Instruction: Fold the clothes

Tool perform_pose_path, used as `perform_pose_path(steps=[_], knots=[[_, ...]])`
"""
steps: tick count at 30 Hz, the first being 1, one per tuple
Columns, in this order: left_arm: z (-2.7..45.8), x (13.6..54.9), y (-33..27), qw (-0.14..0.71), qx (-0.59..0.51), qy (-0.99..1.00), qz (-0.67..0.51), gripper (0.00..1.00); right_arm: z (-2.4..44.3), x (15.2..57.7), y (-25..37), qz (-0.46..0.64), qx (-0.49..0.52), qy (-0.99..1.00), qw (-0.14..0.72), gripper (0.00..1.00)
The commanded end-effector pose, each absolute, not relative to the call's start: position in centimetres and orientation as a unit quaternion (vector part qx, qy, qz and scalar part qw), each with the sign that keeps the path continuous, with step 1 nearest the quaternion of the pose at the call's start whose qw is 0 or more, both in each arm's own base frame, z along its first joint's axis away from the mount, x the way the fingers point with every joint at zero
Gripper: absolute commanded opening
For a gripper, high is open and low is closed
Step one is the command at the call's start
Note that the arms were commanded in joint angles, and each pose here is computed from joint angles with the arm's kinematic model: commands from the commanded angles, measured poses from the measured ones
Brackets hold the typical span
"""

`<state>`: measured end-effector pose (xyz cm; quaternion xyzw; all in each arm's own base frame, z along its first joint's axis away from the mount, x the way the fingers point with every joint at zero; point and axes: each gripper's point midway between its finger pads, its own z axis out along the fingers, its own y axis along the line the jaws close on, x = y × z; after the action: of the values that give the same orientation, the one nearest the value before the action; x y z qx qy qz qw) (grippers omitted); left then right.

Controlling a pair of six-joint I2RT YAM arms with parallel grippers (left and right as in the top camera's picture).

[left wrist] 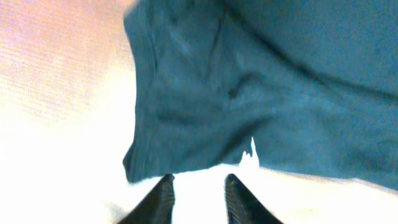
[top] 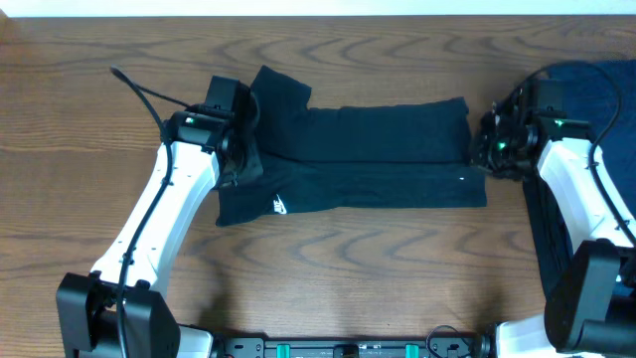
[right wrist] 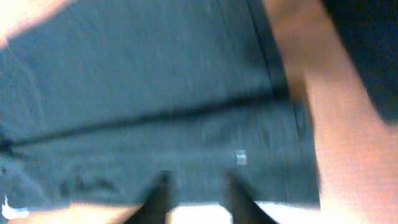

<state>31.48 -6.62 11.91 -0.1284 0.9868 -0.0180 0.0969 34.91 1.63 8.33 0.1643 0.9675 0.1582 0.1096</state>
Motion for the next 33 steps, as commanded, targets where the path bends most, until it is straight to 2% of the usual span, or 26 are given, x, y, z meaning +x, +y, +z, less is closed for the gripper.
perform_pose_path(steps=[1,2,10,17,24,25,33], knots=[[10.5,29.7,-7.4,0.048,-0.122,0.991,-0.036,0.18,7.8,33.1,1.9,0.150,0.161,0.972,0.077,0.01],[9.9,29.2,-7.3,0.038,-0.122,0.991,-0.032,0.15,7.1,32.3,1.9,0.146,0.164,0.973,0.065,0.01],[4.1,27.9,-6.8,0.011,-0.123,0.992,-0.020,0.14,1.8,29.8,2.0,0.142,0.165,0.974,0.057,0.01],[2.7,28.6,-5.8,0.017,-0.129,0.991,0.005,0.14,0.3,29.6,2.8,0.166,0.128,0.975,0.079,0.01],[0.8,28.0,-5.6,-0.016,-0.128,0.992,0.017,0.13,1.2,29.6,2.8,0.166,0.133,0.975,0.067,0.01],[0.8,28.0,-5.6,-0.016,-0.128,0.991,0.017,0.10,1.7,29.8,2.8,0.166,0.133,0.975,0.065,0.01],[1.0,28.3,-5.5,-0.011,-0.131,0.991,0.015,0.09,6.8,32.4,2.7,0.171,0.131,0.974,0.072,0.01]])
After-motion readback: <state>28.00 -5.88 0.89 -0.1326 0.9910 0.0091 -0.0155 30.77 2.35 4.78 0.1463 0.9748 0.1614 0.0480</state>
